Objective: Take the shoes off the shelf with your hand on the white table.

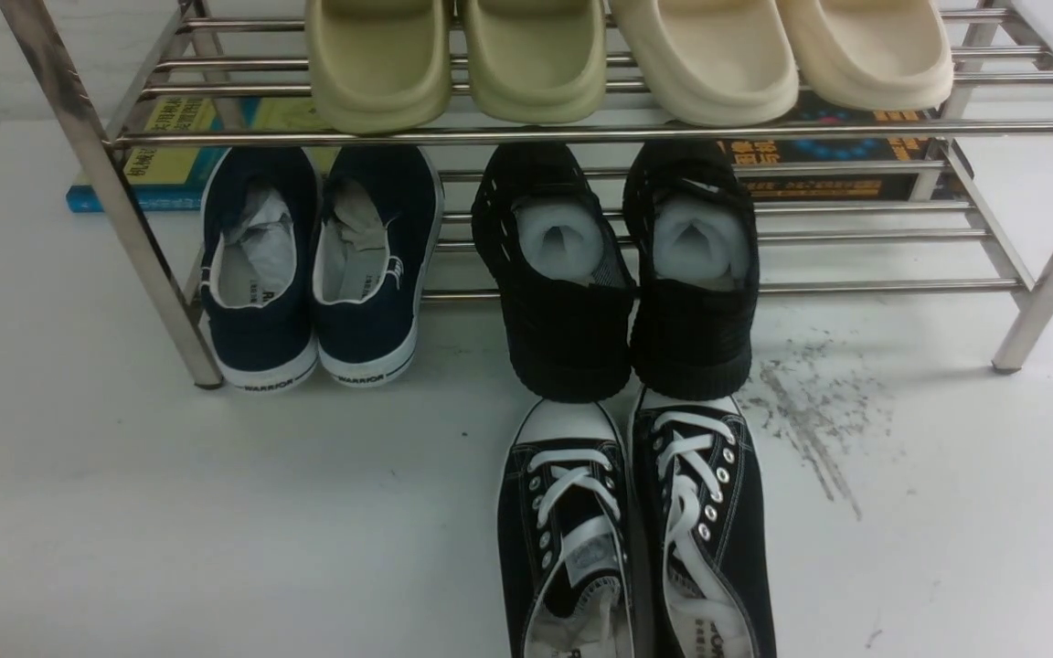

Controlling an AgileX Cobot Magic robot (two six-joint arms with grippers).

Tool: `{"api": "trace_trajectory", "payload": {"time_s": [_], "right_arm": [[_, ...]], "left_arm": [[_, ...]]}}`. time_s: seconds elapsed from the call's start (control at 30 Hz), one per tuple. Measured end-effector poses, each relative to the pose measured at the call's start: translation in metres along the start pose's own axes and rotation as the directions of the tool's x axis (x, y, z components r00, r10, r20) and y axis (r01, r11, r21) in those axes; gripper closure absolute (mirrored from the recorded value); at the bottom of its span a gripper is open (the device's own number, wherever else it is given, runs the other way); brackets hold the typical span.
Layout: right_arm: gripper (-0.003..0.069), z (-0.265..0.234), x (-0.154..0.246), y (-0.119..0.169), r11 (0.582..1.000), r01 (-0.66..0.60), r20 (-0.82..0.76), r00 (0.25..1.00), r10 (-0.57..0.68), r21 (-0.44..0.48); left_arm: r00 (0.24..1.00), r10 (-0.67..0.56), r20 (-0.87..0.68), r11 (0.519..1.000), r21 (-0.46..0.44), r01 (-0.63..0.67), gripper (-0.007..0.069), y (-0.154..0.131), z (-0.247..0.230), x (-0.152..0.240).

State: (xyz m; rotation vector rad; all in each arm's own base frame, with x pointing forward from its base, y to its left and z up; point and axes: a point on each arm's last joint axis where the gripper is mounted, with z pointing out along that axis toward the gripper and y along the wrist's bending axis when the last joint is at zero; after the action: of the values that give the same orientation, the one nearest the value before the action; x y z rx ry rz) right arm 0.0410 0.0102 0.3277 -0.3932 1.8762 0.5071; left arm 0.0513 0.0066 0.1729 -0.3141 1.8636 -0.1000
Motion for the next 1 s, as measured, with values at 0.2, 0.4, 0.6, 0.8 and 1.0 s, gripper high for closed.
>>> {"api": "trace_trajectory", "payload": {"time_s": [0.2, 0.4, 0.6, 0.8, 1.0], "right_arm": [[0.0672, 0.031, 0.02, 0.013, 0.983, 0.144, 0.202, 0.972, -0.119, -0.113], [0.0669, 0.034, 0.02, 0.024, 0.946, 0.262, 0.381, 0.908, -0.176, -0.188], [0.0666, 0.033, 0.019, 0.024, 0.941, 0.286, 0.397, 0.897, -0.196, -0.182], [0.0666, 0.033, 0.019, 0.024, 0.94, 0.29, 0.398, 0.895, -0.201, -0.179], [0.0661, 0.033, 0.019, 0.024, 0.938, 0.302, 0.401, 0.891, -0.213, -0.173]], "left_arm": [[1.0, 0.0, 0.0, 1.0, 0.0, 0.0, 0.0384, 0.0, 0.0, 0.0], [1.0, 0.0, 0.0, 1.0, 0.0, 0.0, 0.0384, 0.0, 0.0, 0.0], [1.0, 0.0, 0.0, 1.0, 0.0, 0.0, 0.0384, 0.0, 0.0, 0.0], [1.0, 0.0, 0.0, 1.0, 0.0, 0.0, 0.0384, 0.0, 0.0, 0.0], [1.0, 0.0, 0.0, 1.0, 0.0, 0.0, 0.0384, 0.0, 0.0, 0.0]]}}
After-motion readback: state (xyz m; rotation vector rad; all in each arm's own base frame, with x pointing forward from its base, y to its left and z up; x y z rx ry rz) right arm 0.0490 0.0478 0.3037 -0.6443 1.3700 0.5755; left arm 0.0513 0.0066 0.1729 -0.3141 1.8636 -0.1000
